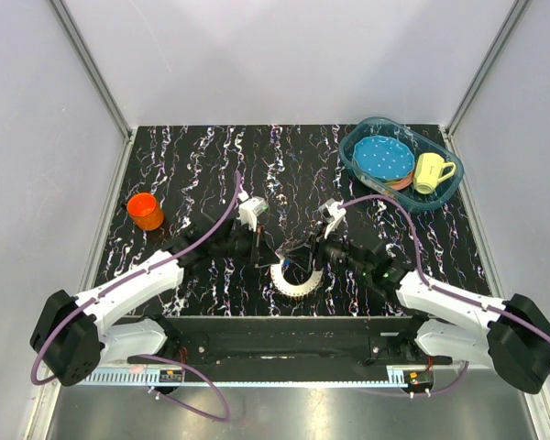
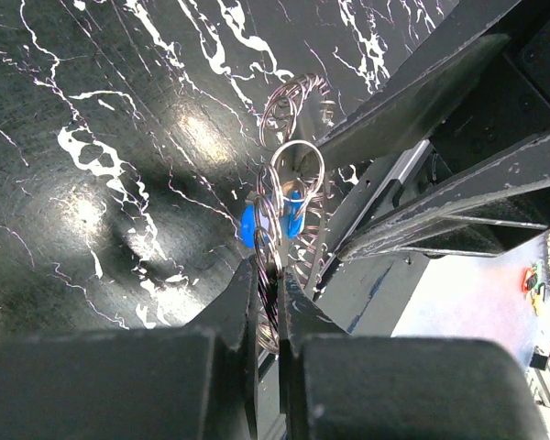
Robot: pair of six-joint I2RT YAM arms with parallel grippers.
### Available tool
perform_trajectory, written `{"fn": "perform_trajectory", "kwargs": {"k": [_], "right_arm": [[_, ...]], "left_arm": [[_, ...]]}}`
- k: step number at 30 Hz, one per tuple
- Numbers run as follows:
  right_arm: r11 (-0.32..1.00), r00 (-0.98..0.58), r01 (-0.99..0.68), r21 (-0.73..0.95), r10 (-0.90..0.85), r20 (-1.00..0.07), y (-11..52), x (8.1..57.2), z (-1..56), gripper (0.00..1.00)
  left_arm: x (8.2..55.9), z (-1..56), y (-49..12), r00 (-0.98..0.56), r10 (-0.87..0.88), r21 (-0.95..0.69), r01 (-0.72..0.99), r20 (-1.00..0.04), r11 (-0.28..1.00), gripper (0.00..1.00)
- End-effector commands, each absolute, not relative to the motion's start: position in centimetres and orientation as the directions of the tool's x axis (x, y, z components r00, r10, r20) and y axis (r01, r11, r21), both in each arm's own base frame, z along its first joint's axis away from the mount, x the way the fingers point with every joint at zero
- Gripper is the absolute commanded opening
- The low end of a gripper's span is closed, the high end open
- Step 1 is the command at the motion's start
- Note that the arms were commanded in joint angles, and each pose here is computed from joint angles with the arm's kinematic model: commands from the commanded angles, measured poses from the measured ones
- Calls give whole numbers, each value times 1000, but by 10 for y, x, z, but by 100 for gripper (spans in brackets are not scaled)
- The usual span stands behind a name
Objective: Remove the keys from the keyring
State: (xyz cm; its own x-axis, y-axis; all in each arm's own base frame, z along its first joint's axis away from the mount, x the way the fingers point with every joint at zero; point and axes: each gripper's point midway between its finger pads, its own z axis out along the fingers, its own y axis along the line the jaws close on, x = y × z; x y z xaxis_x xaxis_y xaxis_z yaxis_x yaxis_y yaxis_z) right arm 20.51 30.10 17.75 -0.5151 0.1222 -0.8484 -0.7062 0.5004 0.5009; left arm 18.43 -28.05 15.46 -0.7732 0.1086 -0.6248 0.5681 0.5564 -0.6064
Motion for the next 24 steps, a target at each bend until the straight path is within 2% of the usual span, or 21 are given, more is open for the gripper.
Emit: {"fn": "perform_trajectory", "kwargs": {"k": [1,8,13,18,24], "right_arm": [[469,-524,-719,513,119,-843,310,203,188,47],[492,-516,-720,489,93,-852,305,203,176,45],[489,-512,-722,489,97,-853,307,205,178,37],[462,-527,-718,521,128,-840,309,201,179,37],[504,-526,-686,525,154,-836,302,207,168,34]], "left_arm": [[198,206,-299,-705,38,-609,637,-708,472,0],[196,211,-299,-705,33,-616,640,-708,460,0],[196,211,-298,-698,27,-609,642,-716,466,0],[194,201,-297,-708,30,-616,635,-706,466,0],[194,201,-296,-703,25,-613,636,-710,469,0]]}}
